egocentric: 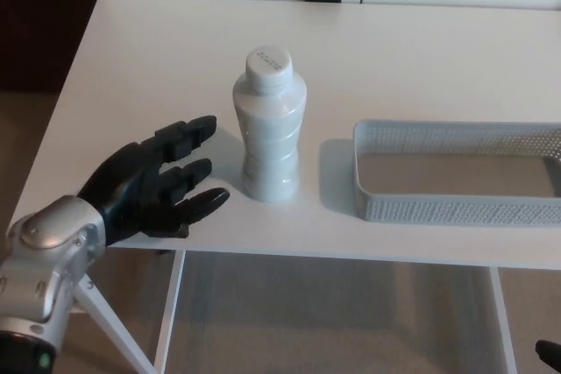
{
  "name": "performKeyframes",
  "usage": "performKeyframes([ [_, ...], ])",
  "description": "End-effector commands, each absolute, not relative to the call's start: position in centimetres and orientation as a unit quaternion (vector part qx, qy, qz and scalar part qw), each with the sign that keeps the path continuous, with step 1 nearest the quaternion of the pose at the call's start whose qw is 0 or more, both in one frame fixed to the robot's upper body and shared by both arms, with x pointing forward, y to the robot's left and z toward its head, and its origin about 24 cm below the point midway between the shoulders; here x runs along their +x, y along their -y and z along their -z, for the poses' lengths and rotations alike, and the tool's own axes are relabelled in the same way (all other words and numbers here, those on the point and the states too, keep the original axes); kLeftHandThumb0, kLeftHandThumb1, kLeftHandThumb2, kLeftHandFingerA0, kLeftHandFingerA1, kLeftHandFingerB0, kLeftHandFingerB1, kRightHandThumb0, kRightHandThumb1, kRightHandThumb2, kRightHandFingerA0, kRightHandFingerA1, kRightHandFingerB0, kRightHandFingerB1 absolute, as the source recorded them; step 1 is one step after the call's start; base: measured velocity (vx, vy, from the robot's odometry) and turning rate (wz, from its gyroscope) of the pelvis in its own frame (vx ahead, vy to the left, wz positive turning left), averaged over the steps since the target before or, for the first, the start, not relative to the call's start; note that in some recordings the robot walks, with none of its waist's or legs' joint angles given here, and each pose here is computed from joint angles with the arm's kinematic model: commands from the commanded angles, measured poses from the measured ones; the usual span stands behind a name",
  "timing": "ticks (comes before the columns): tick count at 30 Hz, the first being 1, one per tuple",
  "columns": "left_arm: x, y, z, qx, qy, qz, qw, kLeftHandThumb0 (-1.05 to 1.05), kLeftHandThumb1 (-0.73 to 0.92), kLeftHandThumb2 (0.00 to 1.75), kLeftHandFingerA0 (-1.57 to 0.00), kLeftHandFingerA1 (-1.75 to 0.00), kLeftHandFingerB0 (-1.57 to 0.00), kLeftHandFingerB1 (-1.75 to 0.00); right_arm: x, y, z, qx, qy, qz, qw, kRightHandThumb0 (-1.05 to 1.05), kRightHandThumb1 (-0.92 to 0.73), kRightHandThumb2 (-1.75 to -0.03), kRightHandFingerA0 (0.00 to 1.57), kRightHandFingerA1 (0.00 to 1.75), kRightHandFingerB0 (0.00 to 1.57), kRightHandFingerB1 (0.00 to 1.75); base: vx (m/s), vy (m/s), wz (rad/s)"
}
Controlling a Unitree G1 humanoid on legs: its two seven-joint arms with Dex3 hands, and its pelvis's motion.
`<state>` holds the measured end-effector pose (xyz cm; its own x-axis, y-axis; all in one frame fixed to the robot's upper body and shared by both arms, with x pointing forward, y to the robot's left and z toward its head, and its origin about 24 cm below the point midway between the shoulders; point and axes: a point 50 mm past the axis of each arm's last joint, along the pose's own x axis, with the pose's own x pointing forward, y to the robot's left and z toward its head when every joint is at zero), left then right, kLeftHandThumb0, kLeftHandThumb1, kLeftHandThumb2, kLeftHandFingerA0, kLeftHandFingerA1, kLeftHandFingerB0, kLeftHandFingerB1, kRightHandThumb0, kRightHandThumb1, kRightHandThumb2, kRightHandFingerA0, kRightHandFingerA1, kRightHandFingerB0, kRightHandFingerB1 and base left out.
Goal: The robot walk up to a desk on which a bottle is kept on the left hand side and a container is kept on the right hand side. The robot uses its left hand to pick up the bottle and places it in the container.
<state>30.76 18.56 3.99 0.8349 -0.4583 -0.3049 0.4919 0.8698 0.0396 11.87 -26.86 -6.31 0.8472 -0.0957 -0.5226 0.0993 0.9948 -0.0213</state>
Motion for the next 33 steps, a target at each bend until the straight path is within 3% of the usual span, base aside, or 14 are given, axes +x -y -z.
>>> performKeyframes([
  [1,31.1,-18.8,-3.9,0.066,-0.137,0.233,0.961,-0.69,0.41,0.73,0.00,-0.07,0.00,0.00,12.0,27.3,6.2,-0.008,-0.281,0.056,0.958,-0.53,-0.50,-0.55,0.40,0.46,0.39,0.38,0.00,0.000,0.00],
  [17,35.1,-11.4,-7.5,0.162,-0.074,0.235,0.955,-0.71,0.41,0.73,-0.03,-0.19,0.00,0.00,12.8,26.7,6.0,0.004,-0.271,0.050,0.961,-0.57,-0.49,-0.55,0.39,0.47,0.39,0.40,0.00,0.000,0.00],
  [19,35.4,-10.1,-7.5,0.183,-0.067,0.236,0.952,-0.75,0.51,0.56,-0.02,-0.27,0.00,-0.04,12.9,26.7,5.9,0.005,-0.270,0.050,0.962,-0.57,-0.49,-0.55,0.39,0.46,0.40,0.39,0.00,0.000,0.00],
  [23,35.8,-7.5,-7.5,0.190,-0.059,0.243,0.950,-0.76,0.32,0.71,0.00,-0.13,0.00,0.00,12.9,26.8,5.7,0.006,-0.264,0.043,0.964,-0.59,-0.50,-0.56,0.37,0.44,0.39,0.38,0.00,0.000,0.00],
  [24,36.1,-6.2,-7.5,0.207,-0.067,0.238,0.947,-0.71,0.36,0.80,-0.12,-0.48,0.00,0.00,13.0,26.7,5.7,0.005,-0.261,0.039,0.964,-0.60,-0.50,-0.55,0.38,0.45,0.38,0.38,0.00,0.000,0.00],
  [25,36.2,-5.7,-7.5,0.218,-0.071,0.234,0.945,-0.71,0.36,0.80,-0.12,-0.48,0.00,0.00,13.0,26.7,5.7,0.004,-0.261,0.037,0.965,-0.60,-0.50,-0.55,0.38,0.45,0.38,0.38,0.00,0.000,0.00],
  [26,36.3,-5.2,-7.6,0.222,-0.075,0.223,0.946,-0.66,0.31,0.75,-0.45,-0.63,0.00,-0.04,13.1,26.6,5.6,0.005,-0.260,0.037,0.965,-0.60,-0.49,-0.55,0.39,0.46,0.40,0.38,0.00,0.000,0.00],
  [27,36.4,-4.9,-7.6,0.225,-0.077,0.215,0.947,-0.66,0.31,0.75,-0.45,-0.63,0.00,-0.04,13.1,26.6,5.6,0.005,-0.260,0.037,0.965,-0.60,-0.49,-0.55,0.39,0.46,0.40,0.38,0.00,0.000,0.00],
  [28,36.6,-4.6,-7.7,0.231,-0.082,0.192,0.950,-0.63,0.40,0.76,-0.72,-0.77,-0.06,-0.28,13.3,26.4,5.5,0.009,-0.258,0.036,0.966,-0.60,-0.48,-0.55,0.39,0.46,0.40,0.38,0.00,0.000,0.00],
  [29,36.7,-4.3,-7.8,0.237,-0.085,0.175,0.952,-0.63,0.40,0.76,-0.72,-0.77,-0.06,-0.28,13.5,26.2,5.5,0.012,-0.256,0.036,0.966,-0.60,-0.48,-0.55,0.39,0.46,0.40,0.38,0.00,0.000,0.00],
  [30,36.9,-4.1,-7.9,0.246,-0.090,0.162,0.952,-0.23,0.76,0.63,-1.15,-0.84,-0.38,-0.36,13.6,26.1,5.4,0.013,-0.253,0.037,0.967,-0.58,-0.48,-0.55,0.40,0.47,0.41,0.39,0.00,0.000,0.00],
  [31,37.1,-3.9,-8.0,0.252,-0.093,0.155,0.951,-0.23,0.76,0.63,-1.15,-0.84,-0.38,-0.36,13.8,26.1,5.3,0.014,-0.251,0.037,0.967,-0.58,-0.48,-0.55,0.40,0.47,0.41,0.39,0.00,0.000,0.00],
  [32,37.3,-3.9,-8.3,0.265,-0.089,0.148,0.949,-0.08,0.76,0.63,-1.25,-0.88,-0.73,-0.50,14.0,26.1,5.1,0.014,-0.247,0.038,0.968,-0.57,-0.48,-0.56,0.39,0.46,0.42,0.38,0.00,0.000,0.00],
  [33,37.3,-3.9,-8.3,0.265,-0.089,0.148,0.949,-0.08,0.76,0.63,-1.25,-0.88,-0.73,-0.50,14.0,26.1,5.1,0.014,-0.247,0.038,0.968,-0.57,-0.48,-0.56,0.39,0.46,0.42,0.38,0.00,0.000,0.00],
])
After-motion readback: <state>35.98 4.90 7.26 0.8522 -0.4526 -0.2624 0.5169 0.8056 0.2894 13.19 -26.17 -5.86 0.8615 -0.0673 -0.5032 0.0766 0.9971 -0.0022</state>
